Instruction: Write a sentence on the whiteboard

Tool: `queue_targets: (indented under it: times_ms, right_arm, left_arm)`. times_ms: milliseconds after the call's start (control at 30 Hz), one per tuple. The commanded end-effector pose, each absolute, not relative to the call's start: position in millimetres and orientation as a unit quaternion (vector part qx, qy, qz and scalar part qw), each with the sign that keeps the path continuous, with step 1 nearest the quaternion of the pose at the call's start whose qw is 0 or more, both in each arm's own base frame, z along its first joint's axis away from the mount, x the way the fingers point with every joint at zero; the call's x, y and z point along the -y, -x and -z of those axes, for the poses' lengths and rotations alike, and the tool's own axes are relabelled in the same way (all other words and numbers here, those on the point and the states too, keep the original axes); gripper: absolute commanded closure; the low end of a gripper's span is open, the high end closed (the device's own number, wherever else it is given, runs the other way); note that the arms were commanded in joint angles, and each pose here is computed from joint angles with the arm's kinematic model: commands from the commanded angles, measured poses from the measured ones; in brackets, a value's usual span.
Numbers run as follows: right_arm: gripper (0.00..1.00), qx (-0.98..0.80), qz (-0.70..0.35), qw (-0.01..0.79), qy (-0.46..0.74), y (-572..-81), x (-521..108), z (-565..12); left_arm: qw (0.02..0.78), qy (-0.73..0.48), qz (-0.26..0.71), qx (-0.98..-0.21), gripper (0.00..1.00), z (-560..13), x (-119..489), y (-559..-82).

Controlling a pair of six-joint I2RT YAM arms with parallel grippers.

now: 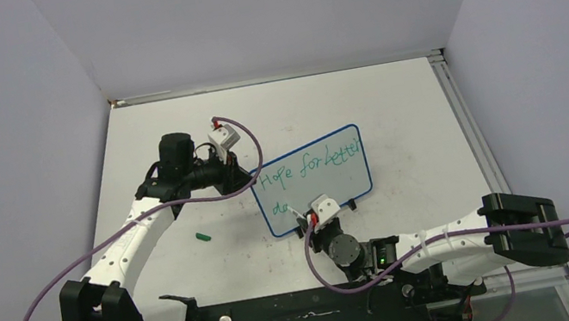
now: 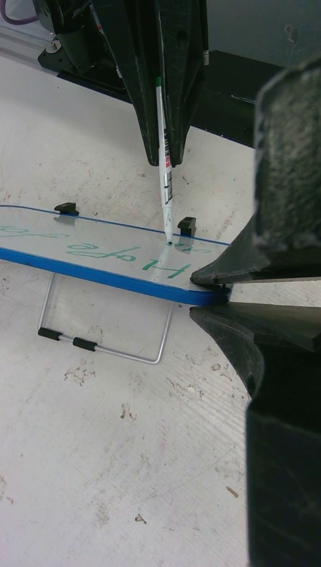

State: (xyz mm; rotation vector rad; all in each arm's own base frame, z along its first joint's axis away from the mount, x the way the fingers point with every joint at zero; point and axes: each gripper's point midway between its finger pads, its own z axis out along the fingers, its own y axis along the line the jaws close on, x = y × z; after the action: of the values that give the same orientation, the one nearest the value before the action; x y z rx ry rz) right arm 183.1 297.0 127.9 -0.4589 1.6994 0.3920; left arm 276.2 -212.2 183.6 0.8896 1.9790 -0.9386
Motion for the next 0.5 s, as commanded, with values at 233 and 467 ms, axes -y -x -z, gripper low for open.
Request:
queue_targets:
  times_ms: [233, 467]
  right_arm:
    - [0.95, -0.748, -0.147, 0.623, 0.178, -187, -281, -128]
    - [0.95, -0.738, -0.158, 0.633, 0.171, -186, -280, -143]
  left_arm:
    - [0.364, -0.355, 0.353, -0.786, 1.0, -176, 209, -276]
    - [0.364, -0.355, 0.353, -0.785, 1.0, -176, 209, -276]
